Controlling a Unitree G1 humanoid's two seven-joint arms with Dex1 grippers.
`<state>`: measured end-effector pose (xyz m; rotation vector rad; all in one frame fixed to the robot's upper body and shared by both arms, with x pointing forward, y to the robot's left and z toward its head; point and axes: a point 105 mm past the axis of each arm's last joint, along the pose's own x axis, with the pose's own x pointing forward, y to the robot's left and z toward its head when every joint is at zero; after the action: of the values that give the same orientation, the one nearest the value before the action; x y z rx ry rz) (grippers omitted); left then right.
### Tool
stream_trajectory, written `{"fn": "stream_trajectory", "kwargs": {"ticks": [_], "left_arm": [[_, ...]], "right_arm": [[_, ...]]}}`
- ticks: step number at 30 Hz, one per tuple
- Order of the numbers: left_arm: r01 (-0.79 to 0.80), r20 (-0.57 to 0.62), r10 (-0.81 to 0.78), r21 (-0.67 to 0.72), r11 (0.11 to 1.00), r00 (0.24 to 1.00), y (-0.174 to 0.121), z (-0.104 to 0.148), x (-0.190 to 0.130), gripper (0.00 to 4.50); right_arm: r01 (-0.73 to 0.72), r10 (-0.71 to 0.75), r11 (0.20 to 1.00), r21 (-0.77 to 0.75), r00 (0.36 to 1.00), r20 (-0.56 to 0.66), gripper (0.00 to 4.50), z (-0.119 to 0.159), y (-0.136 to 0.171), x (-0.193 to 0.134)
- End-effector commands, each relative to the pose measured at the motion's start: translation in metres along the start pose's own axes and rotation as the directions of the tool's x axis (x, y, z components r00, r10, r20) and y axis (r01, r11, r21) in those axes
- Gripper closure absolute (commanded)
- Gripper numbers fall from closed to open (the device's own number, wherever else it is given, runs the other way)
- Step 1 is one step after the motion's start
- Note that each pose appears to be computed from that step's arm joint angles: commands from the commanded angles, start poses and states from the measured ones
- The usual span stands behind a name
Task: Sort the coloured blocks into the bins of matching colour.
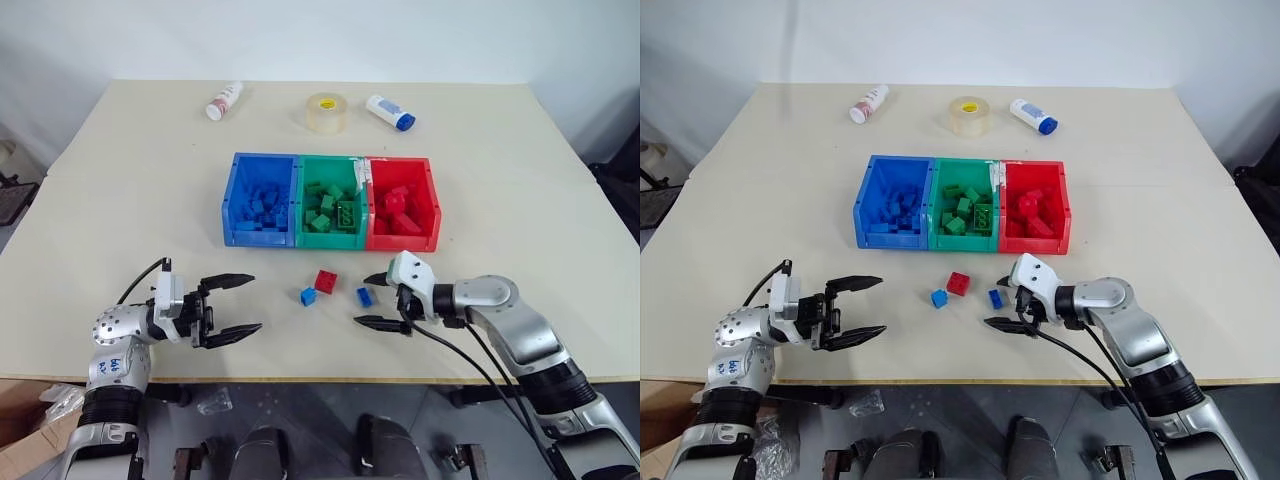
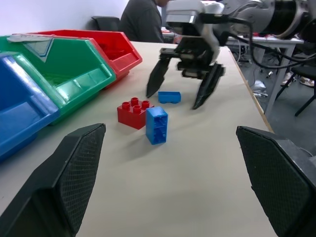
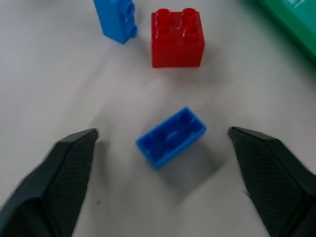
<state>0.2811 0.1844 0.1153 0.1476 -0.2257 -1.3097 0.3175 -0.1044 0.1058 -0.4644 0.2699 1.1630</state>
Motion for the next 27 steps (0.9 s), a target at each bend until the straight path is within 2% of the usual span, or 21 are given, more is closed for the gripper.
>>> {"fn": "stream_trajectory", "kwargs": {"ticks": [1,5,7,15,22,27], "left_arm": [[-0.017,0.004,0.017,0.042,0.999,1.000,-0.001,0.009,-0.006,0.00],[-0.030,0.002,0.030,0.038,0.999,1.000,-0.006,0.009,-0.008,0.00],[-0.034,0.001,0.034,0.037,0.999,0.999,-0.007,0.008,-0.009,0.00],[-0.044,0.005,0.044,0.032,0.999,0.999,-0.005,0.008,-0.007,0.00],[-0.045,0.013,0.045,0.033,0.998,0.999,-0.001,0.007,-0.002,0.00],[-0.049,0.018,0.048,0.042,0.998,0.999,0.000,0.007,0.001,0.00]], "right_arm": [[-0.022,0.022,1.000,-0.004,1.000,-0.008,1.29,-0.003,0.004,0.002],[-0.020,0.020,1.000,-0.018,1.000,0.020,2.56,0.004,0.004,-0.002],[-0.014,0.015,1.000,-0.024,0.999,0.045,3.06,0.010,0.004,-0.004],[0.005,0.015,0.997,-0.075,0.964,0.265,3.06,0.080,-0.007,-0.003],[0.074,-0.010,0.987,-0.140,0.913,0.408,3.06,0.146,-0.038,0.040],[0.192,-0.114,0.974,-0.118,0.871,0.478,1.30,0.181,-0.063,0.074]]}}
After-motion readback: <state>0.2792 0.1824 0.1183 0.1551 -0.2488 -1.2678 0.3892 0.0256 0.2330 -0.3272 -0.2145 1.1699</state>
